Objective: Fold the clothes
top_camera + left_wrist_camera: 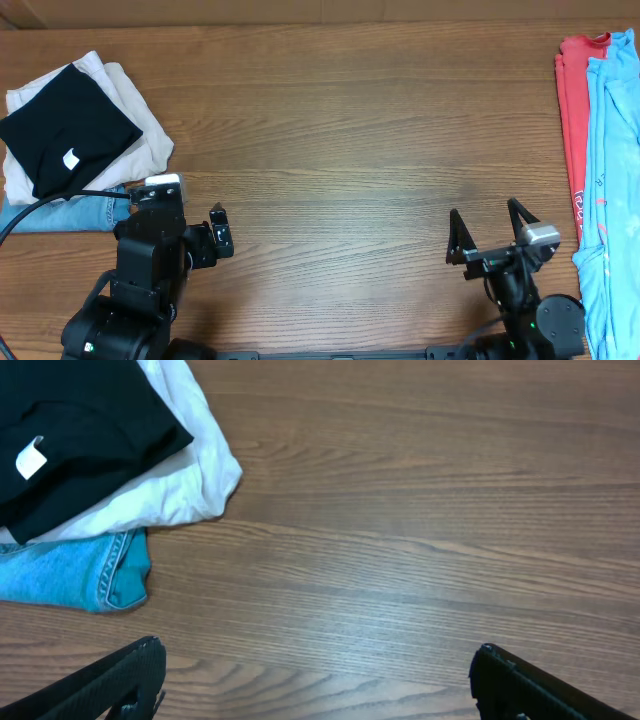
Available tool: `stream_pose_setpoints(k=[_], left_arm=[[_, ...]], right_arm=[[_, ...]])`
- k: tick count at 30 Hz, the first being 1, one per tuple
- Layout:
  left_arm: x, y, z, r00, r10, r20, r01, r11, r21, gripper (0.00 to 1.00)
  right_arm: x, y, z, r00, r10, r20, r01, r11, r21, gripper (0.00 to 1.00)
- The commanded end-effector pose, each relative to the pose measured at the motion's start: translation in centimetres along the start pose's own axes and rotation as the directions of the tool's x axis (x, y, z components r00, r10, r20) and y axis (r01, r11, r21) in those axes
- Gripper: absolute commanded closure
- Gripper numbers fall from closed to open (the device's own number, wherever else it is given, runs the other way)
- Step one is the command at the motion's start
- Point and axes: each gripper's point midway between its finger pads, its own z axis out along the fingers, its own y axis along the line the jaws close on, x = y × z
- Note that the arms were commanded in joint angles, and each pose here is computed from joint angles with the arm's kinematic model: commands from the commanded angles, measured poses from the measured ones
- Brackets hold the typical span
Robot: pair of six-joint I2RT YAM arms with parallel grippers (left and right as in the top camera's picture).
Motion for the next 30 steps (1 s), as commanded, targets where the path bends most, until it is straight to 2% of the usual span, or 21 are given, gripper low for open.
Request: stream_pose_setpoints(k=[1, 6, 11, 30], left_arm=[[0.1, 0.2, 0.1, 1.000, -0.013, 0.003, 0.013, 1.000, -0.012, 0.00], [0.1, 0.2, 0.1, 1.000, -0.013, 0.003, 0.013, 1.000, -0.012, 0.00], [0.1, 0.2, 0.1, 1.000, -0.013, 0.003, 0.013, 1.000, -0.012, 0.00], [0.1, 0.2, 0.1, 1.000, -0.013, 0.003, 0.013, 1.000, -0.012, 0.00]], right_arm=[[1.5, 0.1, 0.9, 0.999, -0.014, 0.032, 0.015, 1.000, -0.020, 0.00], [3.4, -0.3, 1.9, 0.995, -0.024, 0.092, 0.026, 0.999, -0.023, 0.00], [6.1, -0.4, 2.0, 1.000, -0.013, -0.021, 0.012, 1.000, -0.025, 0.00], [6.0, -0.3, 2.0, 1.000, -0.003, -0.020, 0.003, 1.000, -0.029, 0.00]])
